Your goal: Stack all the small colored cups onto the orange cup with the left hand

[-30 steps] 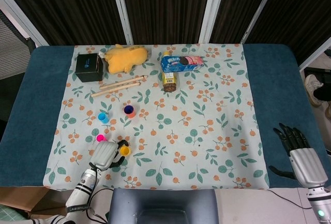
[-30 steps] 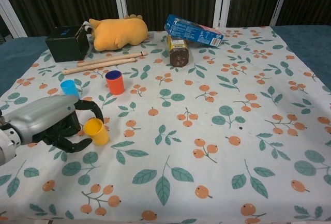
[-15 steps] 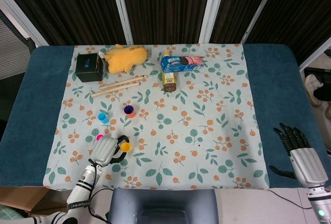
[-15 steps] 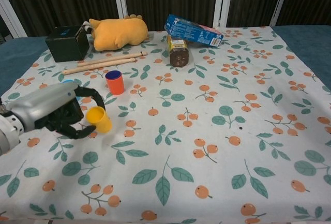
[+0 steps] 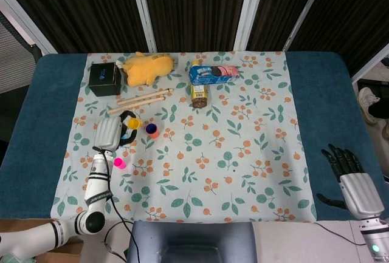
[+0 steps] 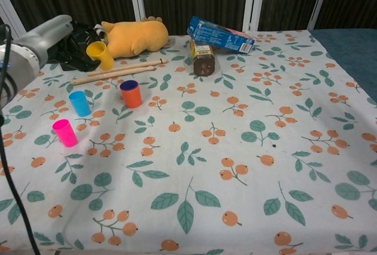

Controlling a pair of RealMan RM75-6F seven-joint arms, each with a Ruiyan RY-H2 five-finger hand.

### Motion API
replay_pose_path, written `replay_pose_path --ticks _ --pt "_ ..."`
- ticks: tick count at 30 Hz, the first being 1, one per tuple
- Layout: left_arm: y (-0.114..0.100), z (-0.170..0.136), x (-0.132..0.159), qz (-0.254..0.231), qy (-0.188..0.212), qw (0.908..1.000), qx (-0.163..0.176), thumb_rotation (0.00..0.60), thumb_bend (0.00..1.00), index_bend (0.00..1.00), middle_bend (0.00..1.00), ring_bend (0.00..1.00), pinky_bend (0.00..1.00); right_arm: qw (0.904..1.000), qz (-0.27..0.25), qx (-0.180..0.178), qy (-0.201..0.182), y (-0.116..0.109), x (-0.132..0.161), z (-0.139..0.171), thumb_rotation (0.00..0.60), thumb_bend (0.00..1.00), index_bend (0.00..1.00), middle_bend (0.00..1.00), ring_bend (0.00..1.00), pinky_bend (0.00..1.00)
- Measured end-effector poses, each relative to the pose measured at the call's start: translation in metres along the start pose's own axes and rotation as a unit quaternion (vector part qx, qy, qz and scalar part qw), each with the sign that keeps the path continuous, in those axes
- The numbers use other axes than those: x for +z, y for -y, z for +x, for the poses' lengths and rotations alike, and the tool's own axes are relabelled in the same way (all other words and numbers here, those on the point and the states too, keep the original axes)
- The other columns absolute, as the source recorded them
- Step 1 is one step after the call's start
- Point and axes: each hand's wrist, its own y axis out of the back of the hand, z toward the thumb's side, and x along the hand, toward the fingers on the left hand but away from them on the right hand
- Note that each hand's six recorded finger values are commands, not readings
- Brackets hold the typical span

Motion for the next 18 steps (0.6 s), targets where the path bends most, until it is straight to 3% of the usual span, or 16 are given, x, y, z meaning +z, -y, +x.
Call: replay_pose_path --ticks 8,18 --pt "0.024 0.017 0.011 0.017 -0.011 0.9997 -0.012 0.600 0.36 0.53 1.00 1.00 1.00 1.0000 -0.002 -0.003 0.003 -0.002 -0.002 -0.001 0.600 0.12 0.00 0.00 0.00 0.00" --pt "0.047 0.014 0.012 0.032 -0.009 0.9987 -0.038 0.600 0.36 0.53 1.00 1.00 1.00 1.0000 -0.003 -0.002 0.002 -0.003 -0.002 -0.001 0.600 0.12 0.00 0.00 0.00 0.00"
